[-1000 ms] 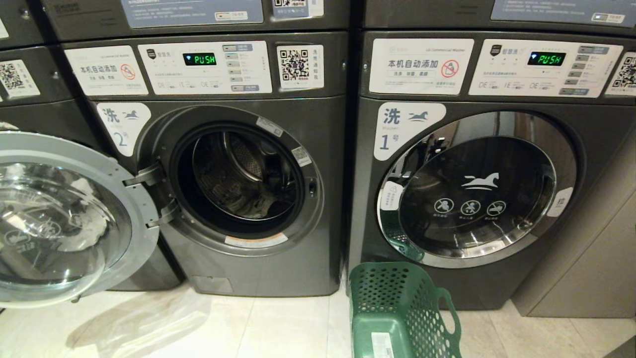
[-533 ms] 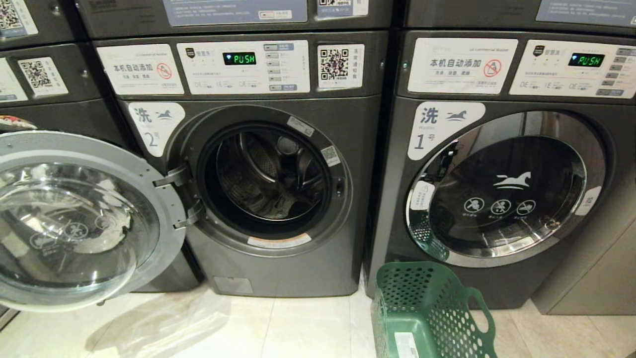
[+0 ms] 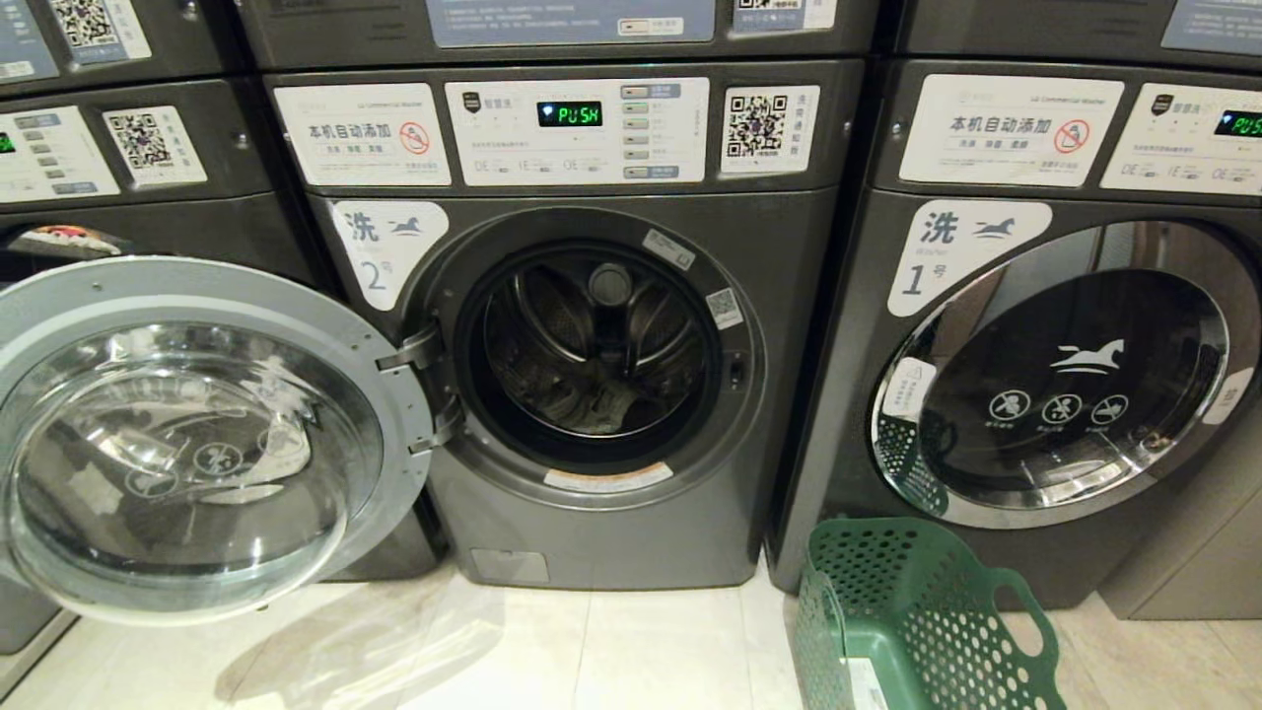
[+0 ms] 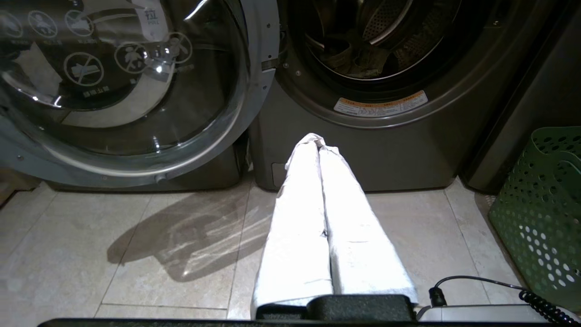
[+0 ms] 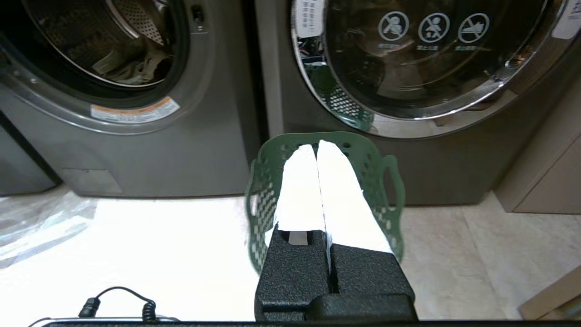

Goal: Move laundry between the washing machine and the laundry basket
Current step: Pick a cloth and place it into the basket

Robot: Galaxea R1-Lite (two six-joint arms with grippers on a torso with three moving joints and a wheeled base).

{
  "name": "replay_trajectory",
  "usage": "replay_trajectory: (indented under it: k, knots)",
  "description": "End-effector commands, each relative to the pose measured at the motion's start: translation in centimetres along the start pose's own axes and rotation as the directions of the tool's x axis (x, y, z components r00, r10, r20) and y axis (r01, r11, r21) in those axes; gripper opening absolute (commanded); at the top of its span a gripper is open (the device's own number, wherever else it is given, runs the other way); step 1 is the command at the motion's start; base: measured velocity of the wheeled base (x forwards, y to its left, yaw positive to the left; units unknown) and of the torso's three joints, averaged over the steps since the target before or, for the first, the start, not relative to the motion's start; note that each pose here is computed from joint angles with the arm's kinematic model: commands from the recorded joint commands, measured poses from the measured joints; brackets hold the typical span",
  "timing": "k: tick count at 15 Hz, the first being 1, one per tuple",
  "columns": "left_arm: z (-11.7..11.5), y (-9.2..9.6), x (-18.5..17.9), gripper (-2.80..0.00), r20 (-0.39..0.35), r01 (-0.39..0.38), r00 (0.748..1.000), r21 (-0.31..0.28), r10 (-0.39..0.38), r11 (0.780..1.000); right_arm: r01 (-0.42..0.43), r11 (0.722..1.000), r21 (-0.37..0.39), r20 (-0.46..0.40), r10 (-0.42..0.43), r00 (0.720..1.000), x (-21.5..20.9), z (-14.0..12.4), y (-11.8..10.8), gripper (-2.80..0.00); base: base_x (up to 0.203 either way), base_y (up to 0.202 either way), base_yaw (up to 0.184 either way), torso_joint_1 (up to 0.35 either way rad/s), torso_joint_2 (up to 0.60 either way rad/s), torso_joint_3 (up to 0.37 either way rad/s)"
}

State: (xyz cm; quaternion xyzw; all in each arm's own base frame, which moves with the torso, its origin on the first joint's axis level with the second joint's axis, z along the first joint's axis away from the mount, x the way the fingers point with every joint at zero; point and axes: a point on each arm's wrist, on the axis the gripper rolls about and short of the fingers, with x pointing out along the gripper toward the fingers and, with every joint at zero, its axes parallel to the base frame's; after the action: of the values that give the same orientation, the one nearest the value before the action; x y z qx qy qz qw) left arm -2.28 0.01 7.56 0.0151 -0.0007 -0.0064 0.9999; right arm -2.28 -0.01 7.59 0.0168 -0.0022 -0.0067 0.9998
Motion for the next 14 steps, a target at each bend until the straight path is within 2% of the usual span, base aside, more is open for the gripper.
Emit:
replay_trajectory:
  k: [1,14]
  knots:
    - [0.01,0.0,0.0,-2.8,0.0,0.001,1.0,0.0,-0.001,1.0,0.001,1.0,0.0,-0.001,-0.001,1.0,0.01,0.01,0.0,-2.8,0.0,0.197,0.0,0.002,0.01,0.002]
    - [-0.04,0.0,0.0,-2.8,-0.004,0.001,1.0,-0.001,-0.001,1.0,0.0,1.0,0.002,-0.001,0.0,1.0,0.01,0.01,0.0,-2.8,0.0,0.194,-0.001,0.003,0.0,0.002]
